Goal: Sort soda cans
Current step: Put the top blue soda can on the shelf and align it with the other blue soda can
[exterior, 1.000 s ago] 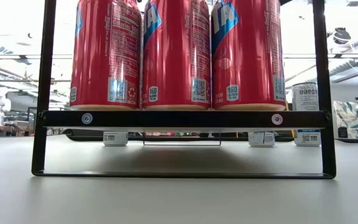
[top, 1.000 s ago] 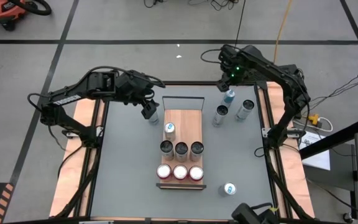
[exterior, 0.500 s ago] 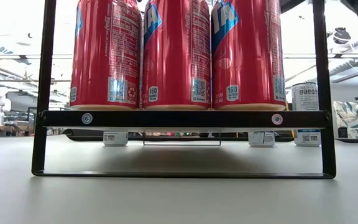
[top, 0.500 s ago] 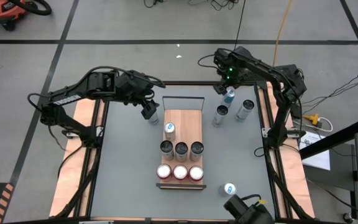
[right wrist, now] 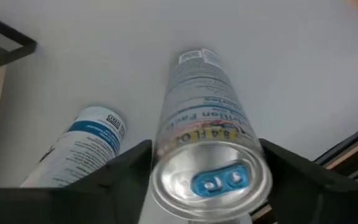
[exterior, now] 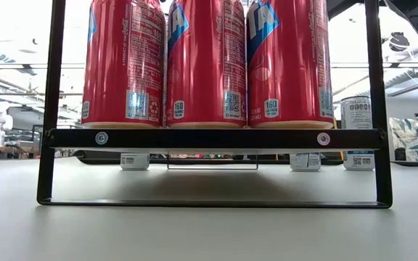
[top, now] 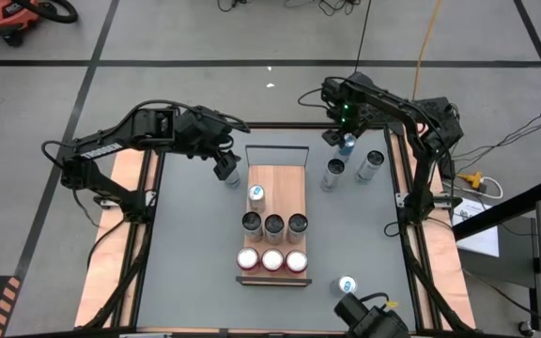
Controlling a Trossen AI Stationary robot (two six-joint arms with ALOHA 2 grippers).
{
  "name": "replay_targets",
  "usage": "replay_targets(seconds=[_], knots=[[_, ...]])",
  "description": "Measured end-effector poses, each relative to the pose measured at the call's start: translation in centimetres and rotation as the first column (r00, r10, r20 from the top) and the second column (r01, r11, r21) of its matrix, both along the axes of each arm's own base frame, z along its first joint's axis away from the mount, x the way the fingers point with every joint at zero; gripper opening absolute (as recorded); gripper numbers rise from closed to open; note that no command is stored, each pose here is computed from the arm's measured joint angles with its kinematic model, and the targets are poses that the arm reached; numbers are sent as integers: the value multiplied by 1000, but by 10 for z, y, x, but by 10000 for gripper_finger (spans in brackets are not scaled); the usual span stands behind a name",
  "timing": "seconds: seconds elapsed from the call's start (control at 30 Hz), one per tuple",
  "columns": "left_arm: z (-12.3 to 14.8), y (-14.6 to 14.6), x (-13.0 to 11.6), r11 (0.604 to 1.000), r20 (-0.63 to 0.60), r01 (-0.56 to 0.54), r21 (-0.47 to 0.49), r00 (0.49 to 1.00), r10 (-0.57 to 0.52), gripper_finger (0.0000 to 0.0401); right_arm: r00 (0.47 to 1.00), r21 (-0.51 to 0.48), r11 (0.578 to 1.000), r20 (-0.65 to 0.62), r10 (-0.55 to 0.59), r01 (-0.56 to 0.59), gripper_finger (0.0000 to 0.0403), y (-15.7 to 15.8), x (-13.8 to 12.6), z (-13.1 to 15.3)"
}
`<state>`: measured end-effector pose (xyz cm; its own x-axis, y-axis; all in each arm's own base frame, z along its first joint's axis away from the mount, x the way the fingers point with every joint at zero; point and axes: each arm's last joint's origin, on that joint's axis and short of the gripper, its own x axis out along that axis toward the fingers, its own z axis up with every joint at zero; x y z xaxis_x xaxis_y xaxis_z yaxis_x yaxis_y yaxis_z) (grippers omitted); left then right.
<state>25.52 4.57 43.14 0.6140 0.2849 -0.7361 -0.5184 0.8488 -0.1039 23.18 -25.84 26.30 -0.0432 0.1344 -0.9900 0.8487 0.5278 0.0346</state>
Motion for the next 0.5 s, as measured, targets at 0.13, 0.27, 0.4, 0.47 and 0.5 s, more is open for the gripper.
replay_targets(seconds=[0.13,0.27,0.4,0.47,0.5], knots=[[0,0,0,1000,4,-1,3,1000,1,306,1000,19,1000,-8,7,-6,207,4,0,1],[1,1,1,1000,15,-19,24,1000,18,306,999,40,999,33,2,-4,185,9,0,8],[5,3,4,997,57,-49,60,997,46,306,998,1,1000,65,-11,11,194,18,-5,25],[6,4,5,993,72,-69,95,995,62,306,996,-28,999,88,-27,30,199,24,-10,37],[7,5,6,990,78,-74,123,995,65,306,994,-44,998,104,-39,43,200,27,-13,44]])
